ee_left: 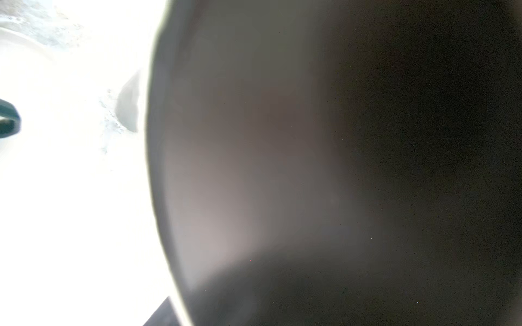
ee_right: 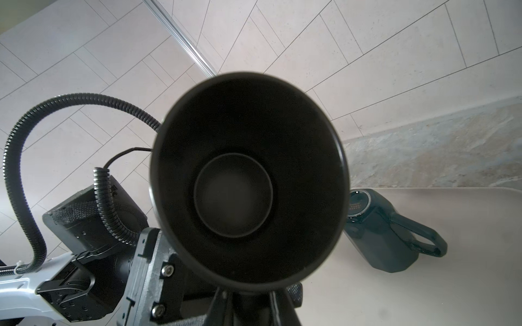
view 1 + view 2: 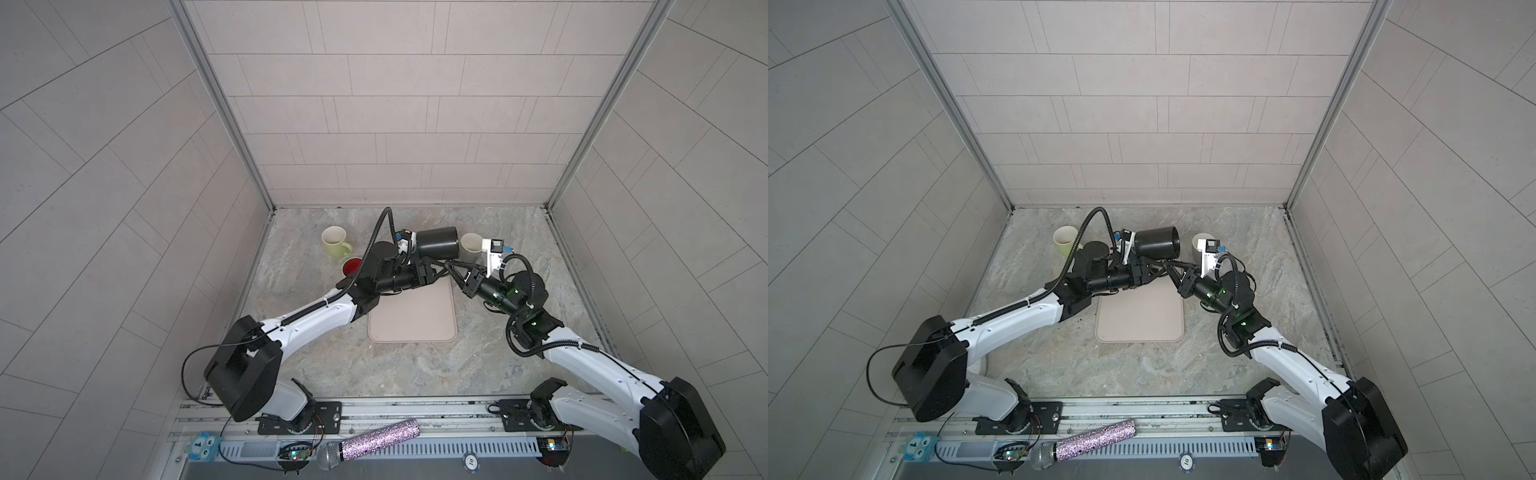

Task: Turn the mug right side up
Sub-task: Place the mug at the middle-right of the table.

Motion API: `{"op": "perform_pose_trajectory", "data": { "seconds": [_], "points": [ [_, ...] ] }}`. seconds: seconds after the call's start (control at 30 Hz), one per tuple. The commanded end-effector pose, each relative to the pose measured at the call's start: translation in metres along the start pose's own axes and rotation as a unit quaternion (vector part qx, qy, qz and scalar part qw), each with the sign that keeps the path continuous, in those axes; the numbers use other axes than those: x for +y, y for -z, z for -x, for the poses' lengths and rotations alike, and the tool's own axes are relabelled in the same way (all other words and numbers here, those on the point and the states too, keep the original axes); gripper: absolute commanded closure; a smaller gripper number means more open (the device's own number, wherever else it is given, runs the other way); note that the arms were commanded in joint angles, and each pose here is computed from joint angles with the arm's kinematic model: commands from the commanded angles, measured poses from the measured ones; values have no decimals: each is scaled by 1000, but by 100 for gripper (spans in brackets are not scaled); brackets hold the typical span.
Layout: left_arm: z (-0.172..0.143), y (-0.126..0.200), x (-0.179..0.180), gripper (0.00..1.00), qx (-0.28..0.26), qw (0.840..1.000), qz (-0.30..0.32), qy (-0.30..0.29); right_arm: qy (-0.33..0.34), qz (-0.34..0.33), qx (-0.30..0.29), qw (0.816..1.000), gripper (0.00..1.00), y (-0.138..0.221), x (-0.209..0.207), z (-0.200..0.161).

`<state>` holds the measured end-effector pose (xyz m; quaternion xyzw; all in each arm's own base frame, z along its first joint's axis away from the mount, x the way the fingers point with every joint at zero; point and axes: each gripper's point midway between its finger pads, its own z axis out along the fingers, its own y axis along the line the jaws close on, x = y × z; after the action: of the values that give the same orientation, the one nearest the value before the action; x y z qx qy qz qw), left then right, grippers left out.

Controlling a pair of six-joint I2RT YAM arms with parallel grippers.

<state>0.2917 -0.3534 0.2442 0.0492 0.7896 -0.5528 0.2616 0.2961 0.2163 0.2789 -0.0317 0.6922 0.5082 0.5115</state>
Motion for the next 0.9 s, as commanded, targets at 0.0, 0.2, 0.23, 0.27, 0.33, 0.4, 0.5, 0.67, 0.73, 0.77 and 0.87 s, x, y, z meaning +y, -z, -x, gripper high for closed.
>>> {"op": "perform_pose_trajectory", "data": {
  "seconds": [0.0,0.2,0.23,0.27,0.33,0.4,0.5,0.67,0.73,0.77,0.87],
  "points": [
    [9,10,-29,34,-22,998,-38,-42,18,4,0,1000,100,0,10,4],
    [12,19,-26,31,-33,998,-14,-59,28,-70,14,997,100,2,-17,-2],
    [11,20,-25,30,-34,998,-11,-60,29,-75,13,997,100,2,-20,-3],
    [12,21,-25,30,-35,997,-10,-62,29,-80,11,996,100,3,-22,-3],
    [12,22,-25,29,-36,997,-6,-63,31,-92,12,995,100,4,-27,-4],
    [12,23,-25,28,-38,997,-3,-66,31,-111,18,993,100,6,-35,-7],
    [13,25,-23,28,-41,997,4,-71,37,-145,24,988,100,9,-48,-10],
    [12,26,-19,27,-40,997,11,-72,43,-181,37,982,100,12,-65,-19],
    [12,26,-19,27,-42,996,12,-73,49,-214,46,974,100,17,-80,-24],
    [12,27,-19,27,-43,996,12,-73,54,-237,51,969,100,20,-88,-27],
    [12,28,-18,27,-44,996,14,-77,70,-312,62,946,100,35,-116,-31]
  ]
}}
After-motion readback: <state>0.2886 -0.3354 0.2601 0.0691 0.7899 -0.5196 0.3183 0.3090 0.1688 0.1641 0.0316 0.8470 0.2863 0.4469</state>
